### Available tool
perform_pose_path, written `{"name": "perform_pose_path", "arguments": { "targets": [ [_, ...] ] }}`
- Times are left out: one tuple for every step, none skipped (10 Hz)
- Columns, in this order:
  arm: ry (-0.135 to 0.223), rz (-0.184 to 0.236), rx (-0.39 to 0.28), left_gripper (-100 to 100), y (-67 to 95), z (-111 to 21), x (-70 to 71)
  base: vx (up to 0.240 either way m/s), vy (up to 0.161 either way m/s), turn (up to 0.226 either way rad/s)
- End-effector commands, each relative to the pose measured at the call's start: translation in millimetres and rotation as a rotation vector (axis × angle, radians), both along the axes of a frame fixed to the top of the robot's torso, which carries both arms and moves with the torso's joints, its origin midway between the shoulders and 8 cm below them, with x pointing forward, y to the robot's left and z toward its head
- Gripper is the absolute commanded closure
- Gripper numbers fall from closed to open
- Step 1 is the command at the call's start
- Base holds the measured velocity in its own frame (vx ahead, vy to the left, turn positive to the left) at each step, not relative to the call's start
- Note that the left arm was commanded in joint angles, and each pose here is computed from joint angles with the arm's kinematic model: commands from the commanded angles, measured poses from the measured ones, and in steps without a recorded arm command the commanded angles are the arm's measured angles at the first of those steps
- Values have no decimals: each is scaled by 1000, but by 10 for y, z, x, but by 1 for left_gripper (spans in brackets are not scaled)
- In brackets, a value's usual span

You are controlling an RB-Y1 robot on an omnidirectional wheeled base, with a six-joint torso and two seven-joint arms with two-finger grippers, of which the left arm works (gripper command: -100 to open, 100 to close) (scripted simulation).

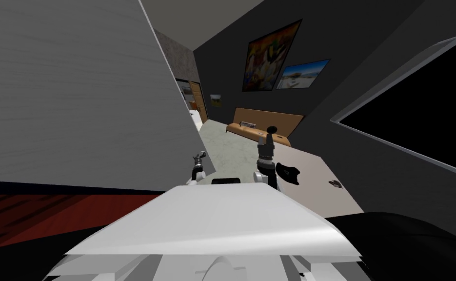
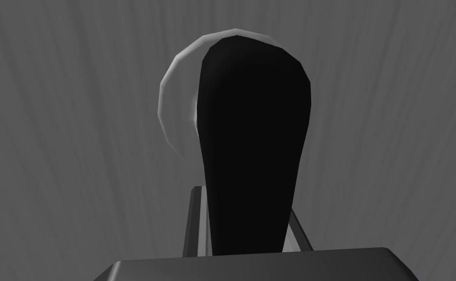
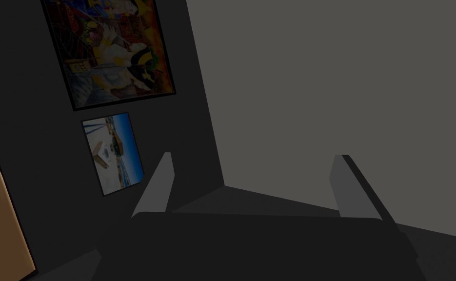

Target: Push the door open

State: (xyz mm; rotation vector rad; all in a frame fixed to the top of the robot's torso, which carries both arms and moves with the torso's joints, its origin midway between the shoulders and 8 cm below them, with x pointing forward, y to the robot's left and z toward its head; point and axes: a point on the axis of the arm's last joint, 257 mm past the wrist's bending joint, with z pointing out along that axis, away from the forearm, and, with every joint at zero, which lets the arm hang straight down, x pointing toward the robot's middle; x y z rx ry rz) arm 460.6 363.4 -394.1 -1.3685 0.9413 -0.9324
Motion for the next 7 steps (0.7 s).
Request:
{"name": "perform_pose_path", "arguments": {
  "targets": [
    [-5,9,4,100,59,17,-5,56,-4,-22],
    [-5,18,4,100,92,18,-16,34,0,-4],
    [-5,18,4,100,92,18,-16,16,-6,-36],
    [-5,18,4,100,92,18,-16,12,6,33],
    [-5,18,4,100,92,18,-16,32,6,32],
    [-6,27,4,100,126,19,-27,22,-9,-48],
    [-6,27,4,100,126,19,-27,11,1,2]
  ]
}}
